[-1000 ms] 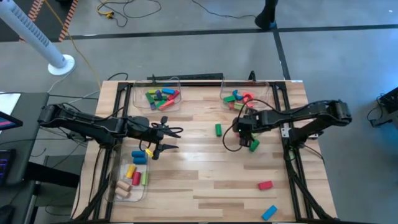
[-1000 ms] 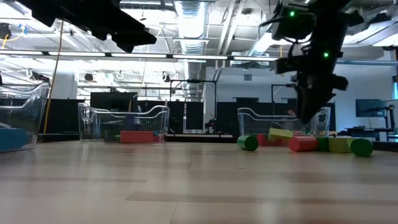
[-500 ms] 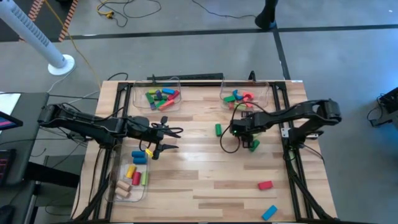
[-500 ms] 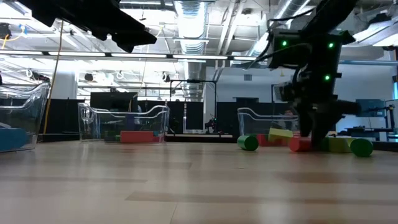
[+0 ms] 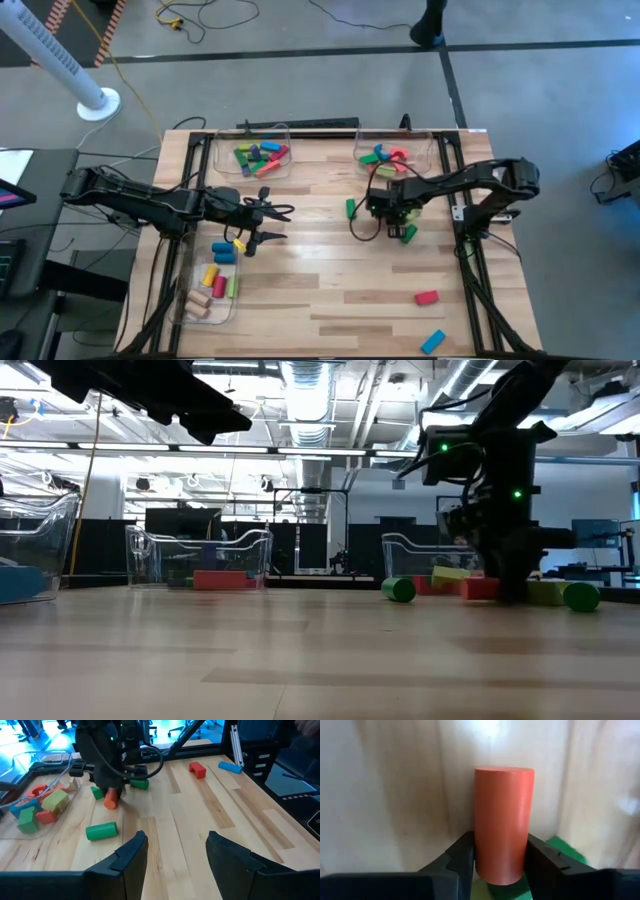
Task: Sort blocks by size
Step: Put the orange cylindrical block into the bottom left transparent bin
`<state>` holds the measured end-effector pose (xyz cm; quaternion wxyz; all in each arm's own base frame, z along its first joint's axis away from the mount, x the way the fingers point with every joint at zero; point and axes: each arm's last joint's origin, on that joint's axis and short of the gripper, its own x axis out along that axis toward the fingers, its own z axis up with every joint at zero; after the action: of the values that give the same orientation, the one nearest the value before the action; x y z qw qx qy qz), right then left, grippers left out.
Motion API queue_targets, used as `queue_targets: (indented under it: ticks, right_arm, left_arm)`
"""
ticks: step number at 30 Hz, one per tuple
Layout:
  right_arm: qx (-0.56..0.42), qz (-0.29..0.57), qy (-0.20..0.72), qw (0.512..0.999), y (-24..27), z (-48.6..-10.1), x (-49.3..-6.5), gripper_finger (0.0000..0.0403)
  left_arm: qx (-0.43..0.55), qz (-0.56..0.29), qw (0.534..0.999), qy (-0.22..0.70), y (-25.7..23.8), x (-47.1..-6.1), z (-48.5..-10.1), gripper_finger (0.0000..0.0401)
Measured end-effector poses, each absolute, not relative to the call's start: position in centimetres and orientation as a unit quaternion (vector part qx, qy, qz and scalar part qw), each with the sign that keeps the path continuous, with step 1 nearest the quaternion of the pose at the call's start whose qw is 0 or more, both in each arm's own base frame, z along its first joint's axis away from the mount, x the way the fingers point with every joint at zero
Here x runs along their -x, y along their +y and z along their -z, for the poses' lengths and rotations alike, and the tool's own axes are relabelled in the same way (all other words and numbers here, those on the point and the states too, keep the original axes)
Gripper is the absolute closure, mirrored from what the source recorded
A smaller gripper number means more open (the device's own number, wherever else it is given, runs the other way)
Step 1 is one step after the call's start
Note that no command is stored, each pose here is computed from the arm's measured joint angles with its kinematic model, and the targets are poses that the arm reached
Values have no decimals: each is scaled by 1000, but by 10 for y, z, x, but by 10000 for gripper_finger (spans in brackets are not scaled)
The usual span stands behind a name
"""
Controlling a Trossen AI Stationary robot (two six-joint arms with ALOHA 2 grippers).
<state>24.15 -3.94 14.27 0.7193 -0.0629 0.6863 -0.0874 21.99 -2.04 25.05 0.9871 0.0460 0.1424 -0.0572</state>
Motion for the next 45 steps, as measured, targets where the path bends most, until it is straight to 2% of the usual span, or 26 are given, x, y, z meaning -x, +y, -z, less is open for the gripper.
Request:
queue_targets:
  ticks: [7,12,34,39,45]
  right_arm:
    - [44,106,678,726,-38,-146,-241,227]
    - [50,99,673,731,-31,-146,-243,241]
    - [44,79,662,744,7,-147,-246,236]
    - [42,77,651,754,13,-151,-250,235]
    - [46,62,611,788,25,-173,-269,235]
  left_arm:
    - [-45,57,987,142,-20,-220,-250,211]
    - [-43,56,987,143,-20,-220,-250,211]
    - [-39,56,987,143,-20,-220,-250,211]
    - [-39,56,987,145,-20,-220,-250,211]
    - [-42,57,983,171,-20,-218,-245,211]
